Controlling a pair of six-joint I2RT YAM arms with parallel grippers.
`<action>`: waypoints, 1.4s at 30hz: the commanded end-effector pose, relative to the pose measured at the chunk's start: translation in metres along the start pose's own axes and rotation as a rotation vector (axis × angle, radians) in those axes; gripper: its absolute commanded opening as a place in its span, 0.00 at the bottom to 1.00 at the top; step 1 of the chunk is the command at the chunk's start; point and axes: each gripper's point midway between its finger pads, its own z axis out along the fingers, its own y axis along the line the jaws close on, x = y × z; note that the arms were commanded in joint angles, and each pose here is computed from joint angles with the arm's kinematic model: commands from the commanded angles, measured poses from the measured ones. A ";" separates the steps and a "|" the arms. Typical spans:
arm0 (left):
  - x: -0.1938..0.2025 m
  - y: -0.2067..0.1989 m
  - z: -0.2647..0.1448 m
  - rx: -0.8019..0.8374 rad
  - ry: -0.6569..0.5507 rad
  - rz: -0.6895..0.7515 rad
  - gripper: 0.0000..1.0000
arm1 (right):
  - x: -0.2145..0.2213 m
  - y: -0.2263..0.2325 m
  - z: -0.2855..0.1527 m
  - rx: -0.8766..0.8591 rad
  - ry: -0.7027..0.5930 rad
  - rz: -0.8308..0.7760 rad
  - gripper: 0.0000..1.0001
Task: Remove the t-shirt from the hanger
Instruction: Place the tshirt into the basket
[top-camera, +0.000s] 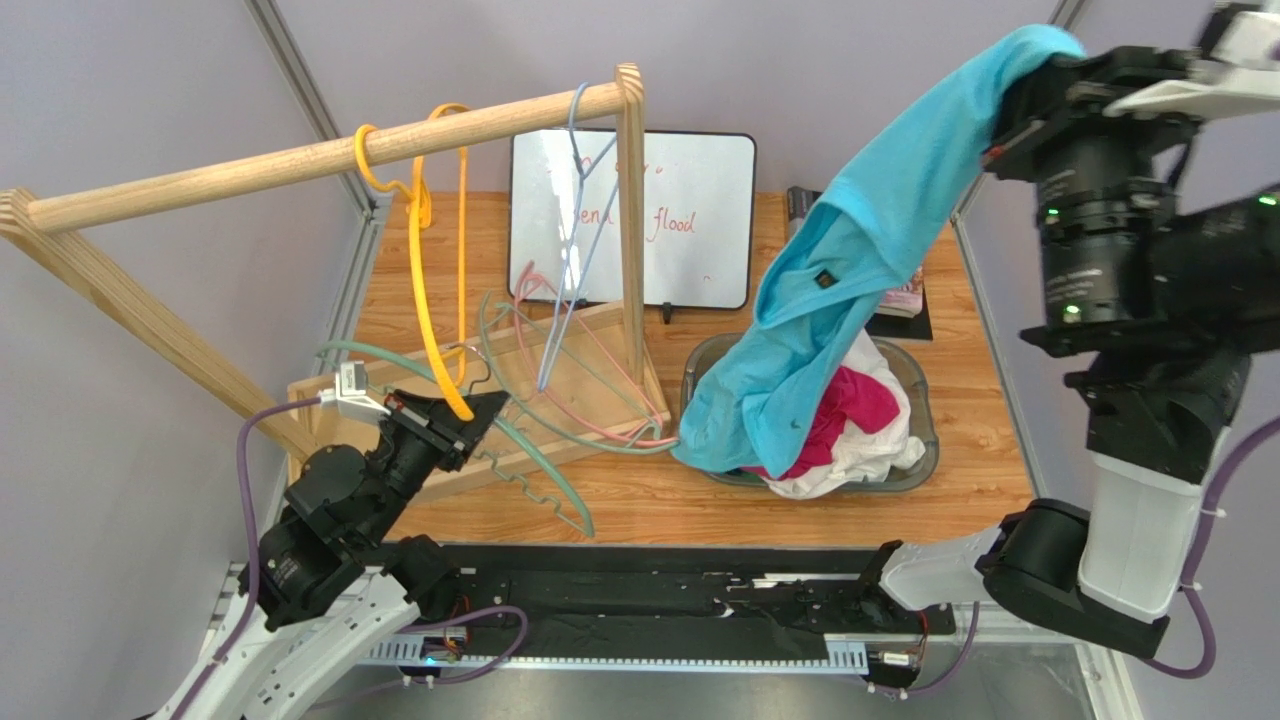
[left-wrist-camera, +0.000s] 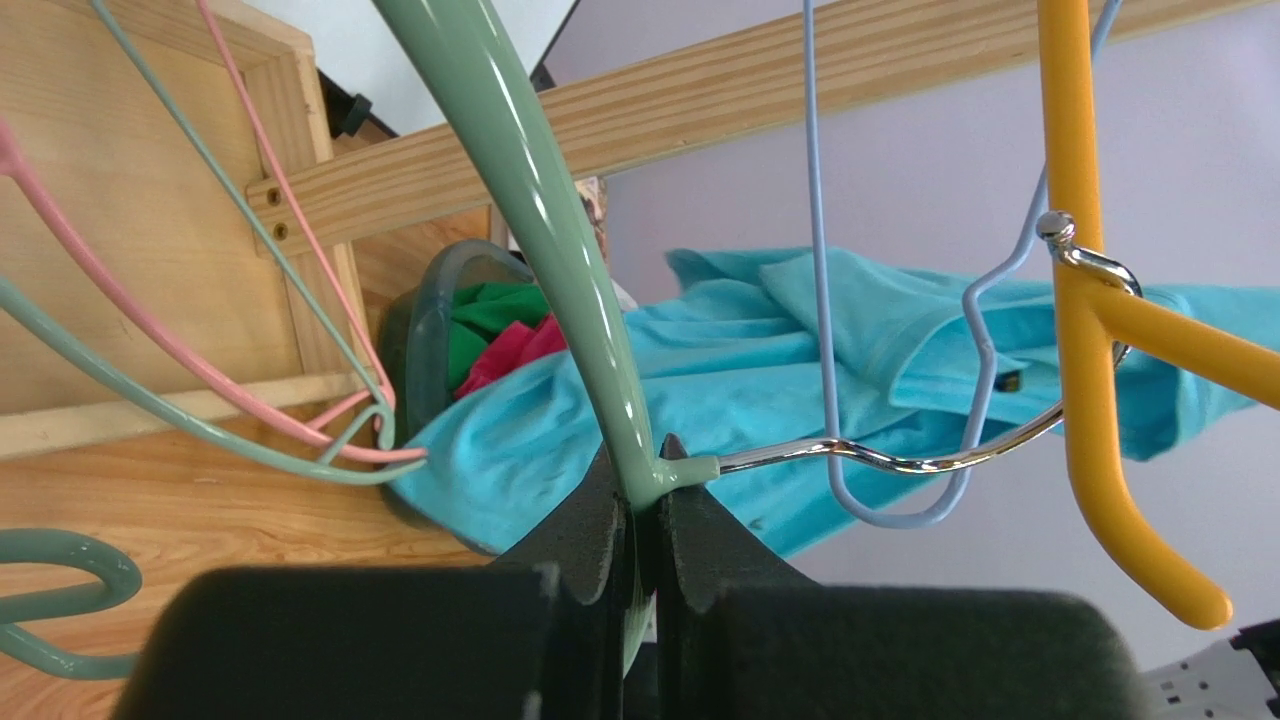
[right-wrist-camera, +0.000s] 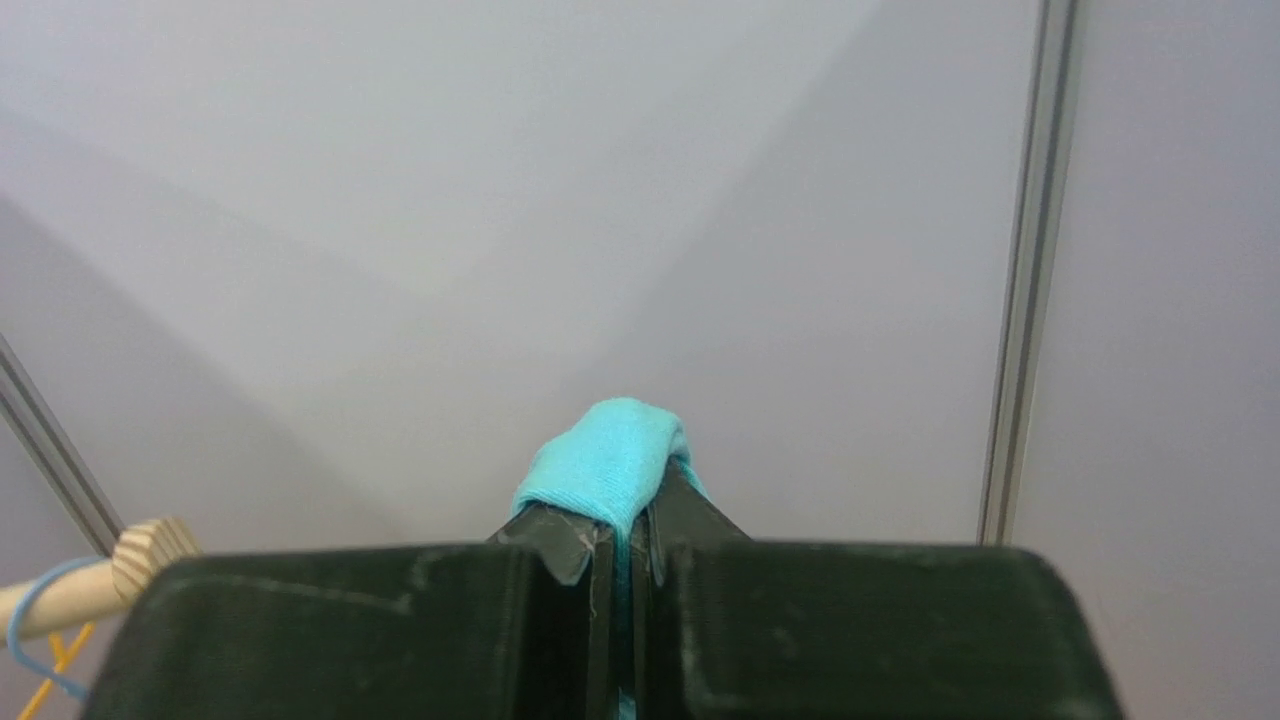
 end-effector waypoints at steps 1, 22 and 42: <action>0.026 0.038 -0.004 -0.110 0.116 0.065 0.00 | -0.051 -0.020 -0.002 0.036 -0.160 -0.056 0.00; 0.033 0.040 -0.042 -0.119 0.215 0.086 0.00 | 0.304 0.037 -0.060 -0.181 0.520 0.159 0.00; 0.022 0.023 -0.066 -0.061 0.208 0.085 0.00 | 0.376 0.004 -0.167 -0.138 0.917 -0.031 0.89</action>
